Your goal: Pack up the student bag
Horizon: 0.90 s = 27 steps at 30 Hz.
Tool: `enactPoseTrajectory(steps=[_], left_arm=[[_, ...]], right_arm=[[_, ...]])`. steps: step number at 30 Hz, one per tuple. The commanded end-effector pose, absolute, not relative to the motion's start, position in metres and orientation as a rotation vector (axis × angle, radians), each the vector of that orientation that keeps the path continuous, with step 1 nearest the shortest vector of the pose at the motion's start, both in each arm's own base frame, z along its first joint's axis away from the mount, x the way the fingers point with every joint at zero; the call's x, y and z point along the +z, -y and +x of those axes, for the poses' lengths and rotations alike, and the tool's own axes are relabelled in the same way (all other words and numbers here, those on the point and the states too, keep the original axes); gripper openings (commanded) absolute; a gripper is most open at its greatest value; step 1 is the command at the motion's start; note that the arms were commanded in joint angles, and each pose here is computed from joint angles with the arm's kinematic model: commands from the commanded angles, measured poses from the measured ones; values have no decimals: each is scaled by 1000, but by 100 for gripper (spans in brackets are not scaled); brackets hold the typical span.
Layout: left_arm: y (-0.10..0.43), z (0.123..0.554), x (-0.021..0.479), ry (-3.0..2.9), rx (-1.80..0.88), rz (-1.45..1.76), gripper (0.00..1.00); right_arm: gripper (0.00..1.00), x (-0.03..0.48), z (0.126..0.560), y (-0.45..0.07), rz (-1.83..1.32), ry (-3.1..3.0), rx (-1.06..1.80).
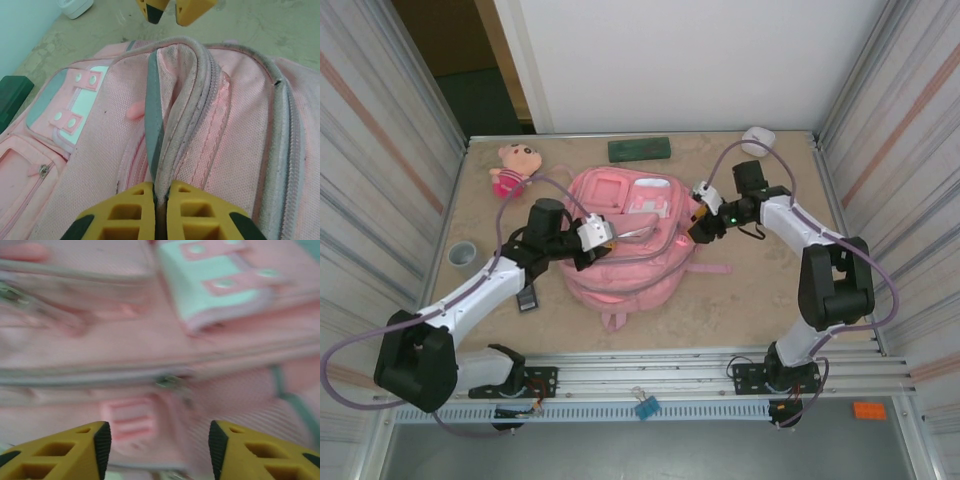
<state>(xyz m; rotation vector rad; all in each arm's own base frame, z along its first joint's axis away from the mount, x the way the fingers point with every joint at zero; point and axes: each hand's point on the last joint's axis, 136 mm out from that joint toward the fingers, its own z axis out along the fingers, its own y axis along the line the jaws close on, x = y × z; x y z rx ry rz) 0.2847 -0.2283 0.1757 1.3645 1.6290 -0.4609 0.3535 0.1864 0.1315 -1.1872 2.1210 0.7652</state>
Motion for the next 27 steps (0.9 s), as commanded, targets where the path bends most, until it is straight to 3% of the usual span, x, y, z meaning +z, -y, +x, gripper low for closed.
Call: enactPoseTrajectory(steps=[1,15,22,27], left_arm=[[227,282,208,-1483,-478,1353,0],[229,274,207,-1437,-544,1388,0],[230,274,207,-1433,-559,1393,0],[231,274,208,-1431,-565,1393,0]], right_arm=[[59,111,365,-182,-1266,-2131,708],[60,98,358,-221,-1496,-1997,901],[47,109,343,-224,-1567,-1974,1026],[45,128,330,-227,-1558,-1946,1185]])
